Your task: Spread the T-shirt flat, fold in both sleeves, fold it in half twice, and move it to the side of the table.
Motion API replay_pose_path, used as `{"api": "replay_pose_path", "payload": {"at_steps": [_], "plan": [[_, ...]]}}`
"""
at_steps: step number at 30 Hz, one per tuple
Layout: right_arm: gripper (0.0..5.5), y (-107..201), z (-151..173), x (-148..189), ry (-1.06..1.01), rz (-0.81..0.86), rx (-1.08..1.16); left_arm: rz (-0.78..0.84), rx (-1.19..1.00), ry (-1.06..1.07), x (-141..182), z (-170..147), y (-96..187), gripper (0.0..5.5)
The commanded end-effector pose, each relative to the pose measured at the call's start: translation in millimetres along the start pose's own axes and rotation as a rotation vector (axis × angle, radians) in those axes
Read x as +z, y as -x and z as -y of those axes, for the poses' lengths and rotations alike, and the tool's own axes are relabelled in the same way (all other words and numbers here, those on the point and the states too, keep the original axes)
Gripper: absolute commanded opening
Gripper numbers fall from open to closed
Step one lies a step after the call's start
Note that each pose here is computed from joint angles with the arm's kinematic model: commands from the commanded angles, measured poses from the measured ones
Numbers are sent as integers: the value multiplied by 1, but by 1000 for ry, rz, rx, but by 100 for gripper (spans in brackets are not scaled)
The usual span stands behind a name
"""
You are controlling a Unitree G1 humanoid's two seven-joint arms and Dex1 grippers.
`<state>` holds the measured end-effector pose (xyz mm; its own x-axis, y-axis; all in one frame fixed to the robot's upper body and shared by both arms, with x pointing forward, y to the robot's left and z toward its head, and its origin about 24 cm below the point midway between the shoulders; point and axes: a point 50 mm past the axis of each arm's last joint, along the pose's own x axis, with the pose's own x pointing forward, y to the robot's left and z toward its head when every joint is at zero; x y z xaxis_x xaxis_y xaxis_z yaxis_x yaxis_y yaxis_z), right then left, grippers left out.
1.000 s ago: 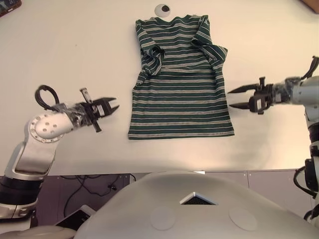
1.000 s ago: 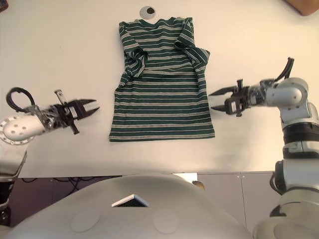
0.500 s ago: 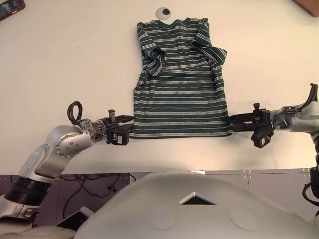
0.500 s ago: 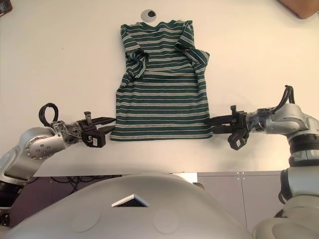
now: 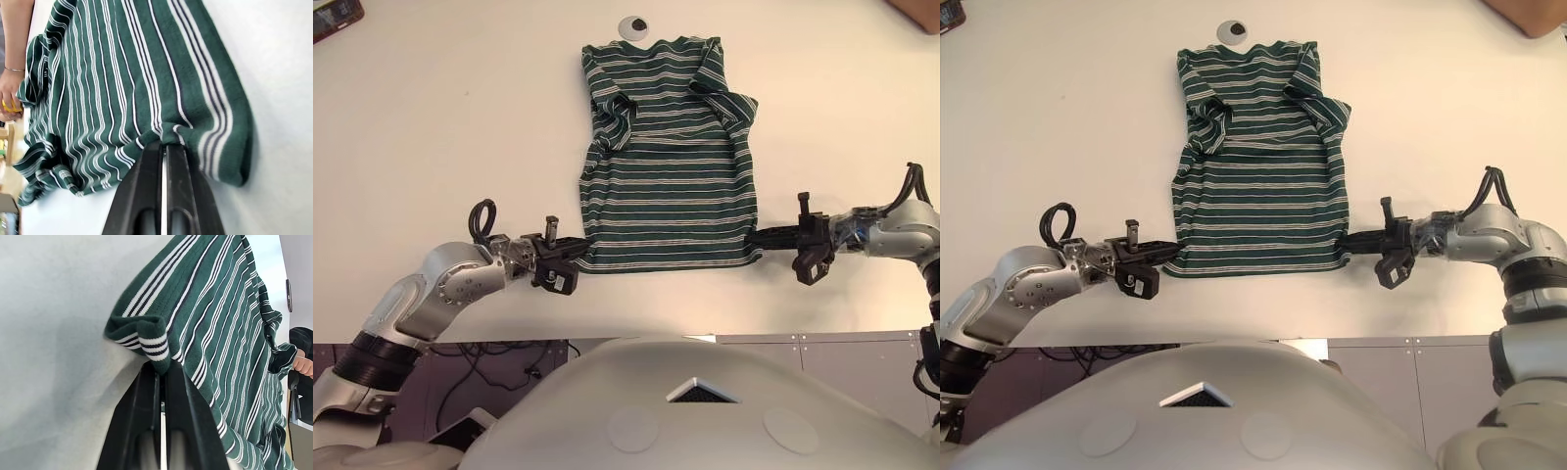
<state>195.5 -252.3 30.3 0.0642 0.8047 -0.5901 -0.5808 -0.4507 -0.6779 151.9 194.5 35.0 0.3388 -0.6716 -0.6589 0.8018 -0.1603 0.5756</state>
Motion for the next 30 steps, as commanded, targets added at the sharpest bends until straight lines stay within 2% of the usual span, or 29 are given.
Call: {"api": "replay_pose_path", "payload": {"at_steps": [1,3,5,8,10,16,22,26,30], "plan": [[3,8,-24,-3,-225,-84,175,-2,-76,355,4,2,20,4],[3,17,-32,8,-494,-86,339,10,-145,469,10,0,31,4],[3,23,-26,21,-776,13,441,27,-226,570,15,3,39,4],[3,21,0,26,-1003,143,410,63,-274,670,20,2,44,4],[3,30,32,22,-1123,225,371,125,-192,726,22,-14,45,4],[3,38,140,-15,-1234,367,-93,262,156,828,0,-84,46,4],[3,37,190,-60,-1302,324,-520,362,431,897,-27,-153,26,4],[3,25,203,-82,-1340,219,-706,352,554,986,-50,-189,8,4],[3,-2,192,-101,-1370,-41,-839,252,617,1081,-76,-202,-21,4]]}}
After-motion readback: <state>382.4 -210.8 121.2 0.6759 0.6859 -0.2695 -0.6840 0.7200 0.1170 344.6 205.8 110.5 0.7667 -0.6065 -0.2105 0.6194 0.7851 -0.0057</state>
